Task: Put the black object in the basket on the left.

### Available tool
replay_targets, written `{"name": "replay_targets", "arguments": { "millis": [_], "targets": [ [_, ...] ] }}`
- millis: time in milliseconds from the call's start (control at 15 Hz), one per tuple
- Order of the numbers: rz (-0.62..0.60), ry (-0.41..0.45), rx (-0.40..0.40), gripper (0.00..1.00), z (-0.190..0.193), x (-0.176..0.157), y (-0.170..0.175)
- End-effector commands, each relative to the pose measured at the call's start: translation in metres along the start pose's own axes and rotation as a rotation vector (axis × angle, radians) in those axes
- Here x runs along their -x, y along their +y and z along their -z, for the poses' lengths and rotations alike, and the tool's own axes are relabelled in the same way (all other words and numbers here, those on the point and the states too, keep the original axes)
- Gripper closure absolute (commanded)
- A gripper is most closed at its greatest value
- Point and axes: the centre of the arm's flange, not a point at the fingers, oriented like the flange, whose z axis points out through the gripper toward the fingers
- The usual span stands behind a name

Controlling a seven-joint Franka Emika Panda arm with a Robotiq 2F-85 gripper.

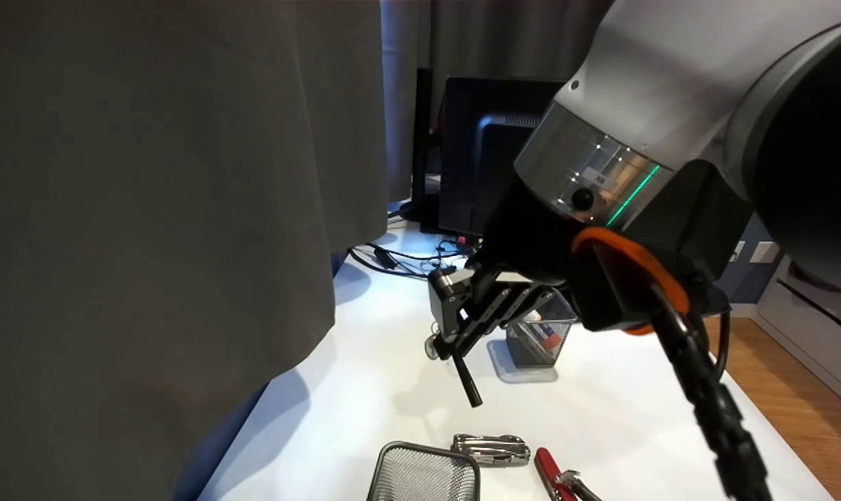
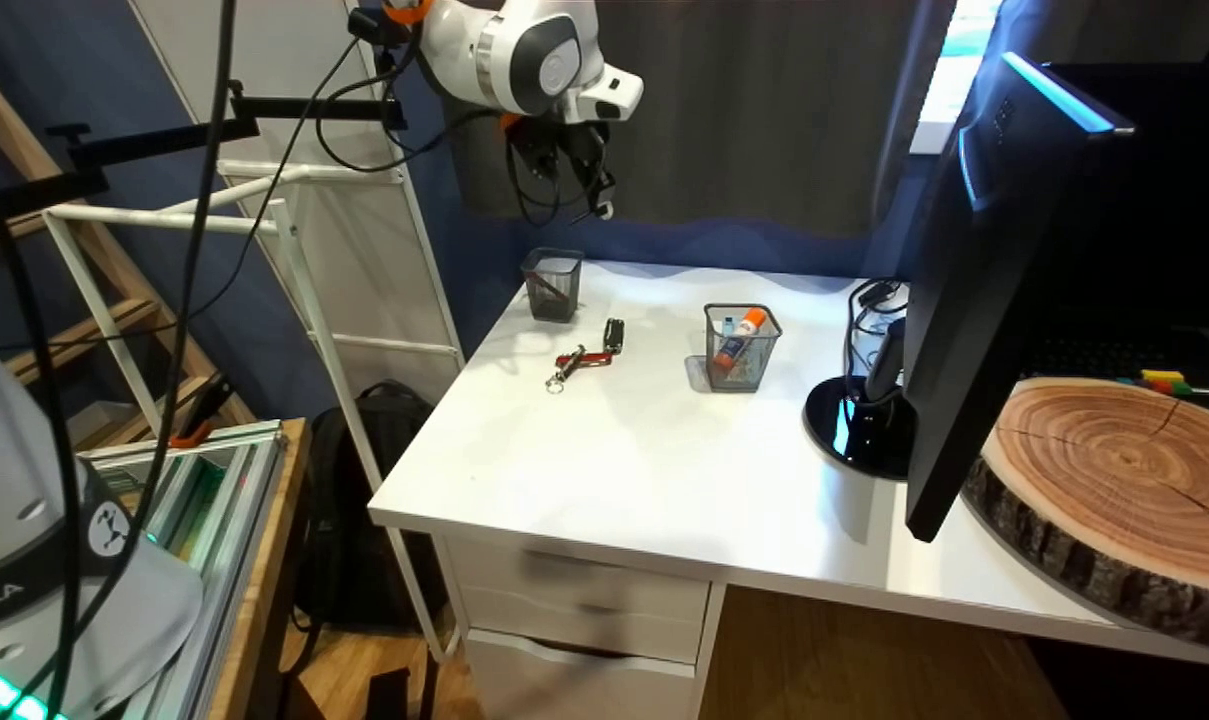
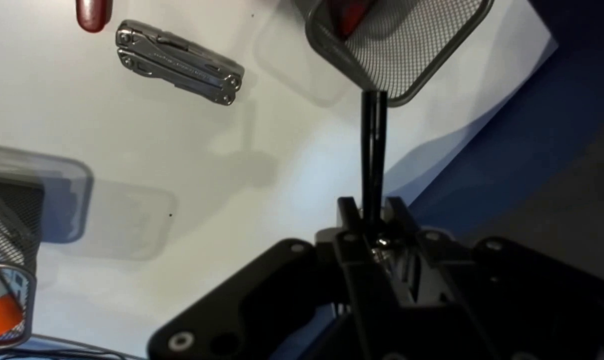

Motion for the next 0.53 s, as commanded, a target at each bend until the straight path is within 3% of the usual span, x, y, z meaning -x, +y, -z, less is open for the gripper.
{"name": "replay_targets", "arguments": {
  "millis": [0,467],
  "targets": [
    [0.084,-0.061,0.01,0.96,-0.021,0.0,-0.02],
    [0.192,-0.128,-0.04,0.96,-0.053,0.002,-0.045]
  ]
}}
